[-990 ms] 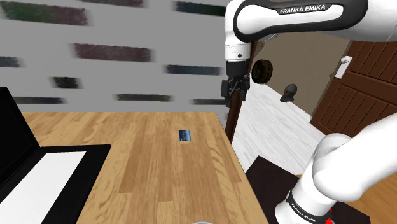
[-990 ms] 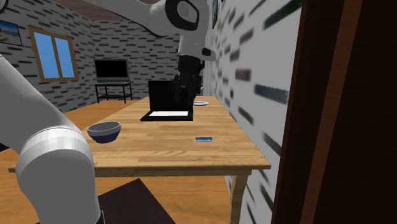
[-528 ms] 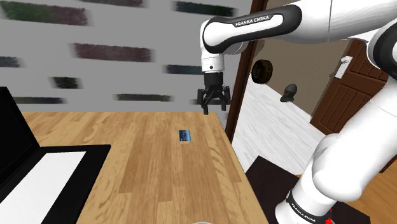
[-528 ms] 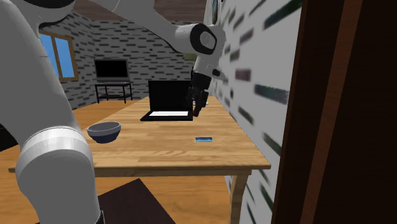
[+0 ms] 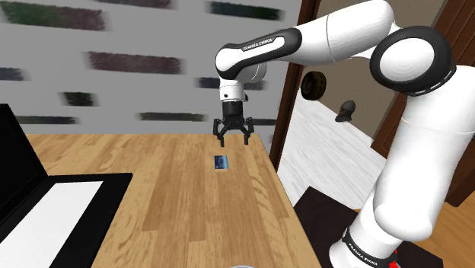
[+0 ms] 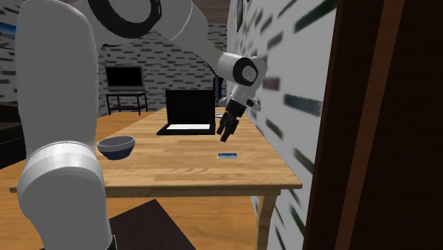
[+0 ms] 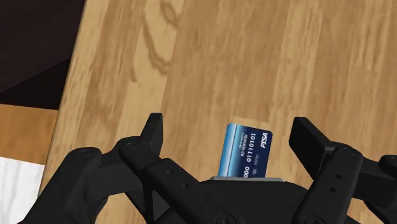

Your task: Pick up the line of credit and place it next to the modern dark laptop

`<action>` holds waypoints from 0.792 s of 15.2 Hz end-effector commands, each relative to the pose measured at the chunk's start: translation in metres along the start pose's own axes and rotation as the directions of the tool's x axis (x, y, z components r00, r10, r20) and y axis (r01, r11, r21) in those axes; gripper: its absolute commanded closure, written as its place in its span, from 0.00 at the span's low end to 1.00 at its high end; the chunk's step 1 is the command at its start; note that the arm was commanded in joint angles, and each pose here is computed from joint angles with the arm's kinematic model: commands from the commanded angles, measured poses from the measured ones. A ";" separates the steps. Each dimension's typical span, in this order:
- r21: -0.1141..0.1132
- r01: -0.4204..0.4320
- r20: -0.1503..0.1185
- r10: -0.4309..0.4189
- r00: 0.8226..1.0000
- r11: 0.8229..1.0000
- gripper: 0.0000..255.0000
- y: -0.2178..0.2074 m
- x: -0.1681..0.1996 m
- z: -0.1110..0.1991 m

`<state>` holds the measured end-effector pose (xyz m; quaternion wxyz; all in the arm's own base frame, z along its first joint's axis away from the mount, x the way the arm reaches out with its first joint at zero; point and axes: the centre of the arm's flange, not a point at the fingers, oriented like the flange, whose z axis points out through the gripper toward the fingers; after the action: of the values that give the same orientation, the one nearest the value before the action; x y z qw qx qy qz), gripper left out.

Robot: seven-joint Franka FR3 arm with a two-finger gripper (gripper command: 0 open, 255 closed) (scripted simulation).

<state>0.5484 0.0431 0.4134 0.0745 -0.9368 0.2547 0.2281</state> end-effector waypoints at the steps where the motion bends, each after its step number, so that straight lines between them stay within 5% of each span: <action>1: 0.022 -0.055 0.037 0.054 0.998 0.998 0.00 -0.011 0.027 0.013; 5: 0.056 -0.147 0.101 0.141 0.985 0.988 0.00 -0.026 0.070 0.035; 12: 0.056 -0.147 0.101 0.141 0.985 0.988 0.00 -0.029 0.067 0.072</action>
<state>0.5884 0.0560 0.3240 0.0994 -0.9009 0.3248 0.2702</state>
